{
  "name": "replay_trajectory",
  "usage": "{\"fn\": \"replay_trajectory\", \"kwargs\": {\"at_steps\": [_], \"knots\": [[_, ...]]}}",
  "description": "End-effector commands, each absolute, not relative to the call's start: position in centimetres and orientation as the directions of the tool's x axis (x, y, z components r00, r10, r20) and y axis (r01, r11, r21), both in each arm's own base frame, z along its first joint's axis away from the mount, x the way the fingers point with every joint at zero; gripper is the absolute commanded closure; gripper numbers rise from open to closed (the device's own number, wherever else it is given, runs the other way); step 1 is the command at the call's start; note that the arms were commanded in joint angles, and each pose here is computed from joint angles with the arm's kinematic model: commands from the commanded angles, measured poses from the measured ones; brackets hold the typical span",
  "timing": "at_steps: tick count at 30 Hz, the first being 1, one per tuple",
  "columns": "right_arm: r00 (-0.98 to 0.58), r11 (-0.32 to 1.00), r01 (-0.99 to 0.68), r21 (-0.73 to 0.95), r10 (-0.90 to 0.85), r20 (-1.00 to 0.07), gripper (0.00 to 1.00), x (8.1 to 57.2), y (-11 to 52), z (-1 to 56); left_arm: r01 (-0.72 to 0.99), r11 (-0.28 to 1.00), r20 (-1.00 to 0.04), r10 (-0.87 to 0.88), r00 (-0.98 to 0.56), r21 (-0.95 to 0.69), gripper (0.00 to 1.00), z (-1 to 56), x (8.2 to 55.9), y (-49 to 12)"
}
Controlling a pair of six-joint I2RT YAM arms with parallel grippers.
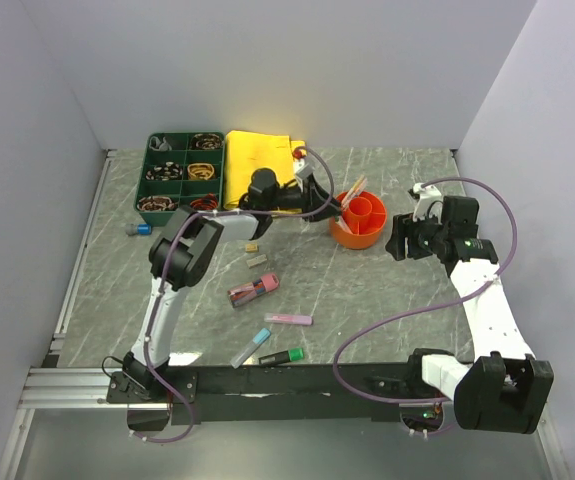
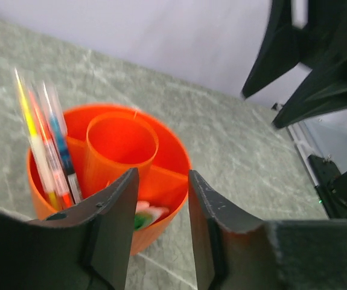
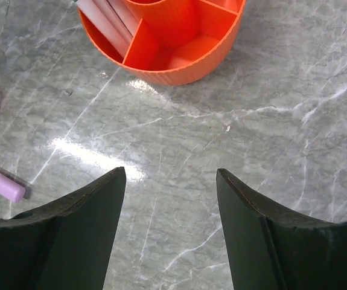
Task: Sort the stationery into containers
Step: Place the pen in the storage box, then pick up the pen from the center of the board.
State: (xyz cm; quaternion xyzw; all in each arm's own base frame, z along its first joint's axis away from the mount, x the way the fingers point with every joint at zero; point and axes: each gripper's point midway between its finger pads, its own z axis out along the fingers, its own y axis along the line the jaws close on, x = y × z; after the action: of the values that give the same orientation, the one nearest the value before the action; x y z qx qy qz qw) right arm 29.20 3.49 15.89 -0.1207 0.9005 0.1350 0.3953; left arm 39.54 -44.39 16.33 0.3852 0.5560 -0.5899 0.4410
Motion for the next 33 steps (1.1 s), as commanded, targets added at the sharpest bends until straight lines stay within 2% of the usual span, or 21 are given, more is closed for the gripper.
{"fn": "replay_trajectory", "kwargs": {"at_steps": [1, 4, 8, 9, 11, 12, 13, 15, 19, 22, 27, 33], "knots": [[-0.591, 0.936, -0.327, 0.131, -0.094, -0.801, 0.3, 30.7, 3.4, 18.3, 0.989, -0.047, -0.973, -0.18, -0.144, -0.138, 0.54, 26.0, 37.7, -43.0], [-0.584, 0.934, -0.329, 0.142, -0.083, -0.808, 0.3, 30.7, 3.6, 18.4, 0.99, -0.045, -0.976, -0.168, -0.141, -0.135, 0.49, 27.1, 36.8, -41.9], [-0.571, 0.93, -0.338, 0.142, -0.083, -0.817, 0.3, 30.6, 3.8, 18.8, 0.989, -0.043, -0.985, -0.093, -0.143, -0.14, 0.47, 27.8, 35.1, -40.6], [-0.57, 0.93, -0.34, 0.141, -0.084, -0.818, 0.3, 30.5, 3.8, 18.8, 0.967, -0.036, -0.968, 0.003, -0.251, -0.251, 0.47, 25.7, 34.4, -40.1], [-0.56, 0.927, -0.353, 0.13, -0.098, -0.822, 0.3, 30.2, 3.9, 19.0, 0.982, -0.014, -0.978, 0.094, -0.187, -0.189, 0.47, 25.1, 33.6, -39.1], [-0.562, 0.926, -0.355, 0.131, -0.099, -0.821, 0.3, 30.0, 3.9, 18.9, 0.957, 0.033, -0.93, 0.231, -0.288, -0.288, 0.46, 21.7, 32.2, -37.9], [-0.561, 0.925, -0.356, 0.13, -0.101, -0.821, 0.3, 29.8, 4.0, 18.8, 0.977, 0.035, -0.934, 0.286, -0.213, -0.212, 0.46, 20.2, 31.8, -37.1], [-0.558, 0.922, -0.361, 0.137, -0.096, -0.824, 0.3, 29.5, 4.2, 18.7, 0.971, 0.1, -0.878, 0.415, -0.237, -0.215, 0.46, 17.6, 29.9, -35.3], [-0.551, 0.916, -0.368, 0.159, -0.078, -0.831, 0.3, 28.9, 4.7, 18.5, 0.988, 0.063, -0.788, 0.597, -0.15, -0.141, 0.44, 12.6, 26.0, -32.2], [-0.554, 0.913, -0.37, 0.17, -0.07, -0.829, 0.3, 28.6, 4.9, 17.9, 0.994, 0.034, -0.74, 0.665, -0.1, -0.103, 0.43, 10.5, 24.2, -30.8], [-0.559, 0.882, -0.439, 0.172, -0.118, -0.821, 0.3, 27.8, 5.7, 17.7, 0.992, 0.014, -0.7, 0.707, -0.1, -0.128, 0.4, 9.1, 21.9, -29.7], [-0.556, 0.879, -0.45, 0.157, -0.139, -0.819, 0.3, 27.9, 5.6, 17.8, 0.993, -0.049, -0.656, 0.754, -0.033, -0.106, 0.39, 7.6, 20.1, -31.0]]}}
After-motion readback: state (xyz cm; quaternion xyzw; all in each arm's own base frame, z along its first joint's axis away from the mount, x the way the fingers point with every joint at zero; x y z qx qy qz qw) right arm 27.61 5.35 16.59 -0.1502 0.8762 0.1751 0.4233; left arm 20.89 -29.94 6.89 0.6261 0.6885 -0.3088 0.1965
